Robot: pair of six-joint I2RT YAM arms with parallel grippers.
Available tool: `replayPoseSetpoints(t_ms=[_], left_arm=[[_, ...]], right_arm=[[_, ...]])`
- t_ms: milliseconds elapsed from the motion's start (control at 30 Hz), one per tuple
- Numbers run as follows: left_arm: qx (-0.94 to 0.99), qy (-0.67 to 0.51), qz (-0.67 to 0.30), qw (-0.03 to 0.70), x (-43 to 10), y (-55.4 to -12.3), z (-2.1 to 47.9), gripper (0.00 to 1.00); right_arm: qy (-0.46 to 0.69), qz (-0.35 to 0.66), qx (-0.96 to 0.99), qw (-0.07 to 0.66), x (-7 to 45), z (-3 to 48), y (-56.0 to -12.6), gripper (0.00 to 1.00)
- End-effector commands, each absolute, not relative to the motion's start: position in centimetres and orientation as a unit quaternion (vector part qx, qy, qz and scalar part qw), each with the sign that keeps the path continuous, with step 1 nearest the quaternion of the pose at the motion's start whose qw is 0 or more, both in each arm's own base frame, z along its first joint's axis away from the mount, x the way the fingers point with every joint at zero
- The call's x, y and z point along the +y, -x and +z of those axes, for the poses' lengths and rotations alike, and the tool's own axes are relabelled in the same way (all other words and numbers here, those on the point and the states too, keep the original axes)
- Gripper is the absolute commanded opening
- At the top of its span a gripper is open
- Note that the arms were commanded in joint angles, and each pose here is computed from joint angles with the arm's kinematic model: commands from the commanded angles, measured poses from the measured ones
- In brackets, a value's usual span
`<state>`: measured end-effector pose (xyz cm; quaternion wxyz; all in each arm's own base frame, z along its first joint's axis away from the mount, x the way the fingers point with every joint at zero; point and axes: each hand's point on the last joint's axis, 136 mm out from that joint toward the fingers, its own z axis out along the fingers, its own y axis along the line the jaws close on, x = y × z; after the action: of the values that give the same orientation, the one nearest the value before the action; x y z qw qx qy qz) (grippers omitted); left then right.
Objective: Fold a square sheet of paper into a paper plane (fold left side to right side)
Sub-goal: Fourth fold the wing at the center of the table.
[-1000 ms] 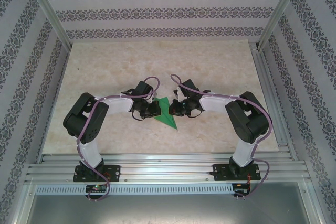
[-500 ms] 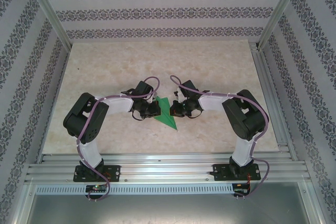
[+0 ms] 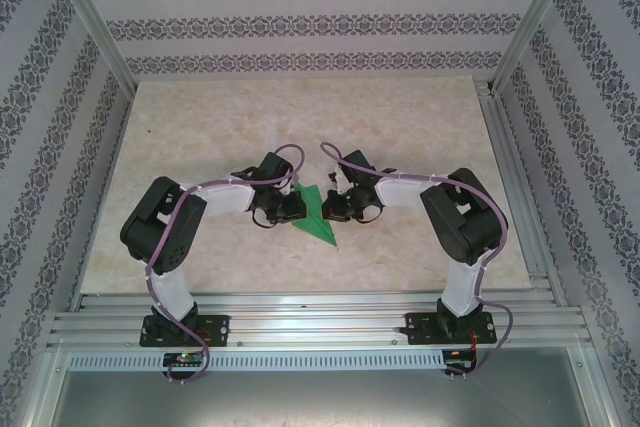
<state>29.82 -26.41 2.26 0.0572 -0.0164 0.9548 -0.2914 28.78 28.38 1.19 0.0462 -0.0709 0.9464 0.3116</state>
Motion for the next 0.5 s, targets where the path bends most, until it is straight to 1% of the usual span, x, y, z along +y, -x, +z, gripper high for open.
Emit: replayPoseSetpoints(t_ms=[0,133,200,333,467], left_arm=[[0.951,0.005,-0.294,0.094,-26.2,-31.0,6.0,0.18],[0.935,0.012,-0.335,0.121,-26.6,-32.4,9.1,0.20],[0.928,0.010,-0.353,0.122,-27.4,-33.0,9.8,0.19],[0.919,0.014,-0.379,0.110,-28.9,-34.1,9.2,0.14],[0.918,0.015,-0.385,0.096,-30.1,-34.7,7.9,0.12]], right_arm=[[0.063,0.237,0.970,0.004,25.8,-2.7,-26.6,0.04],[0.066,0.235,0.970,0.004,25.8,-2.6,-26.4,0.04],[0.067,0.234,0.970,0.007,25.8,-2.4,-26.5,0.04],[0.070,0.235,0.969,0.010,25.9,-2.2,-26.6,0.04],[0.072,0.234,0.969,0.010,26.1,-2.0,-26.6,0.04]])
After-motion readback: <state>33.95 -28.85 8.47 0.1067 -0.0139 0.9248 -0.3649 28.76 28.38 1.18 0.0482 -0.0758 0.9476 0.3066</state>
